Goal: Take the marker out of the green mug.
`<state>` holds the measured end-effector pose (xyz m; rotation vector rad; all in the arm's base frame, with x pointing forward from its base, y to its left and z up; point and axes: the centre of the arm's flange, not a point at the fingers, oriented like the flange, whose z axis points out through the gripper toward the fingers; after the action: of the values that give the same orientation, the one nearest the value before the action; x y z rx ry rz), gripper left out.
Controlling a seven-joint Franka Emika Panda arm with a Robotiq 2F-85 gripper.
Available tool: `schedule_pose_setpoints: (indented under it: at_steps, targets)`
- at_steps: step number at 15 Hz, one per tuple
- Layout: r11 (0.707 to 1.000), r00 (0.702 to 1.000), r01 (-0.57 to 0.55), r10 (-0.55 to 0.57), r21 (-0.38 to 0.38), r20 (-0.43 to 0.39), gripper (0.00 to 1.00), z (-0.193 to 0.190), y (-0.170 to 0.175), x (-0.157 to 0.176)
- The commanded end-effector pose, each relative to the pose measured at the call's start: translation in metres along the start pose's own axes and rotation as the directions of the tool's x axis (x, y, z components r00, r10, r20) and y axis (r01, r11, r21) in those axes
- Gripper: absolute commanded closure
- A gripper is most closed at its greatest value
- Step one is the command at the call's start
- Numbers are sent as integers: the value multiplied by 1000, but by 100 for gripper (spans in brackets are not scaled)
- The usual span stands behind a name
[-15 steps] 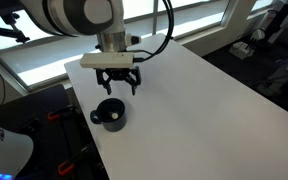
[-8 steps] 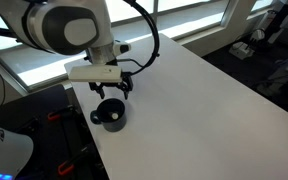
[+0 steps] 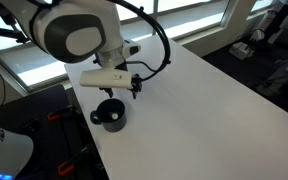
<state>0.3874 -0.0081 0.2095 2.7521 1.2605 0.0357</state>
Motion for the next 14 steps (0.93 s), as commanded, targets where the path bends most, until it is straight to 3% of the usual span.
schedule_pose_setpoints:
  at_steps: [1, 8, 14]
  targets:
    - [998, 998, -38, 41, 44, -52, 0, -3, -23, -36]
    - [961, 957, -237, 256, 143, -134, 0, 2, -16, -48]
    - [927, 932, -323, 346, 189, -109, 0, -9, -4, -54]
